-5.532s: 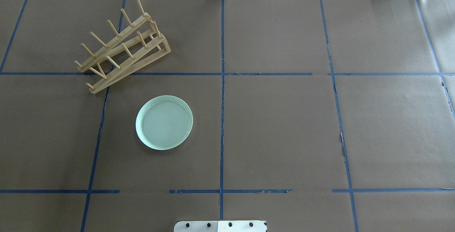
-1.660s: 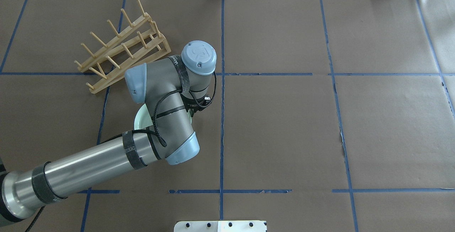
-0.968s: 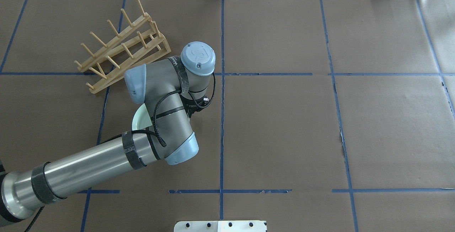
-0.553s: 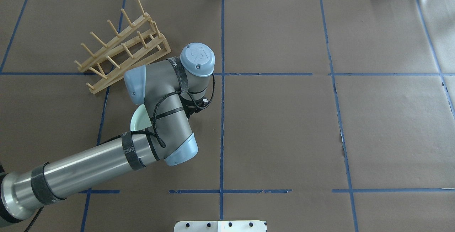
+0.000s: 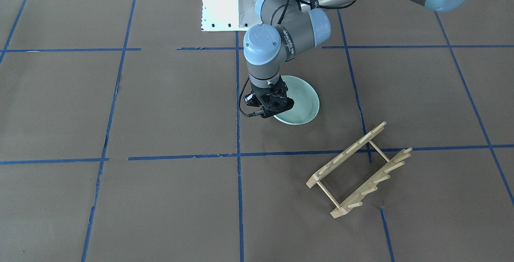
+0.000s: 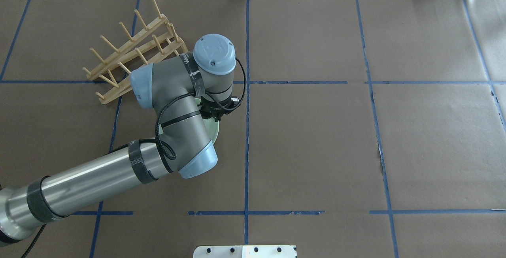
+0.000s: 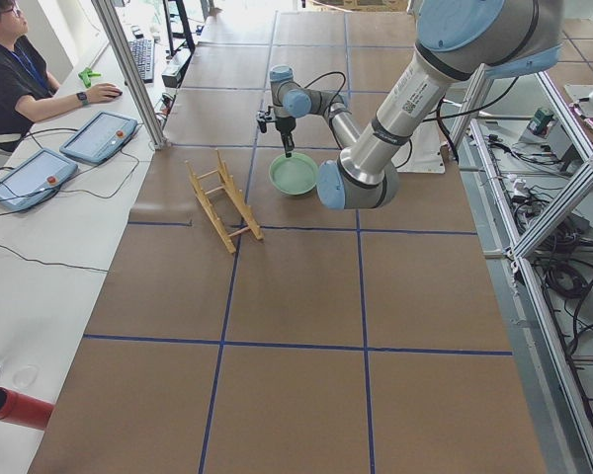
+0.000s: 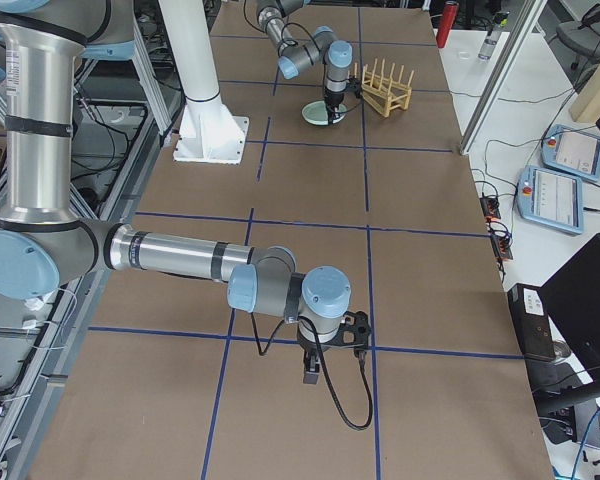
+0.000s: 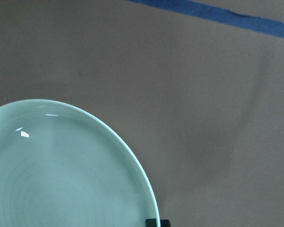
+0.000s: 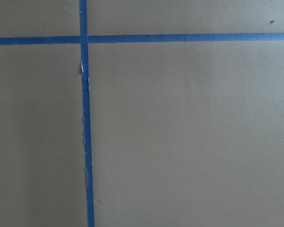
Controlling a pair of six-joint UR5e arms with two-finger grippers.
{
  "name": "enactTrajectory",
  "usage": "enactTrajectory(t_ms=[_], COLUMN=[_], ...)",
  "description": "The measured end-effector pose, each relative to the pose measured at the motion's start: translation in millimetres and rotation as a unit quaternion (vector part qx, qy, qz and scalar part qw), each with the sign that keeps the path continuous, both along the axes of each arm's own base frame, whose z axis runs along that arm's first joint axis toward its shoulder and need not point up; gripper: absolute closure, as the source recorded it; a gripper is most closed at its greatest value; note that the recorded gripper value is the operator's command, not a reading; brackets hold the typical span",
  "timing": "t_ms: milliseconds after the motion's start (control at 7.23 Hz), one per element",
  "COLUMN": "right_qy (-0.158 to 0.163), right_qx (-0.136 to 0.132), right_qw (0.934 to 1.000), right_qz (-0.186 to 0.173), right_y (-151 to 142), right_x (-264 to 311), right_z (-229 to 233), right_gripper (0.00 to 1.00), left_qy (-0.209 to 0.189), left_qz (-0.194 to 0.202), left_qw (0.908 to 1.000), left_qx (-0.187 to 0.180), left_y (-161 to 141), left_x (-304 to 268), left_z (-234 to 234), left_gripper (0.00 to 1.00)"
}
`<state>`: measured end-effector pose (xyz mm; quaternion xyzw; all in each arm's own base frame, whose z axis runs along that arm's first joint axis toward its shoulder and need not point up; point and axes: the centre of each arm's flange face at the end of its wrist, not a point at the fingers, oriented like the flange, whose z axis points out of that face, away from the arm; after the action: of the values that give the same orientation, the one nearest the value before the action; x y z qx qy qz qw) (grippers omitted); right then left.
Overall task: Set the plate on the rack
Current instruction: 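Lift the plate with the left gripper and tilt it upright toward the rack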
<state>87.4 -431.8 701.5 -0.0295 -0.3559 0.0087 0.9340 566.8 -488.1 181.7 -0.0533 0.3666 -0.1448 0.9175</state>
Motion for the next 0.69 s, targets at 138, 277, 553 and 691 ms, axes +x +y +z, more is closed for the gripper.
enactTrajectory(t_ms=[138, 277, 553, 691], right_qy=[0.000, 0.000, 0.000, 0.000], right_qx=[0.000, 0.000, 0.000, 0.000], right_qw=[1.0000, 1.0000, 1.0000, 1.0000], right_qz=[0.000, 0.000, 0.000, 0.000], right_y=[0.0, 0.1, 0.1, 0.0], right_x=[0.0, 0.1, 0.1, 0.2], right_z=[0.1, 0.2, 0.2, 0.0], right_gripper=[0.00, 0.00, 0.00, 0.00], left_qy=[0.057, 0.124, 0.257, 0.317], left_qz=[-0.025, -0.049, -0.101, -0.129], left_qw=[0.9977, 0.9900, 0.9556, 0.9293], left_qx=[0.025, 0.048, 0.103, 0.140], left_y=[-9.9, -21.0, -48.4, -61.2], left_x=[-41.9, -86.7, -169.3, -212.2], left_z=[-41.4, -78.2, -115.4, -115.8], left_gripper=[1.00, 1.00, 1.00, 1.00])
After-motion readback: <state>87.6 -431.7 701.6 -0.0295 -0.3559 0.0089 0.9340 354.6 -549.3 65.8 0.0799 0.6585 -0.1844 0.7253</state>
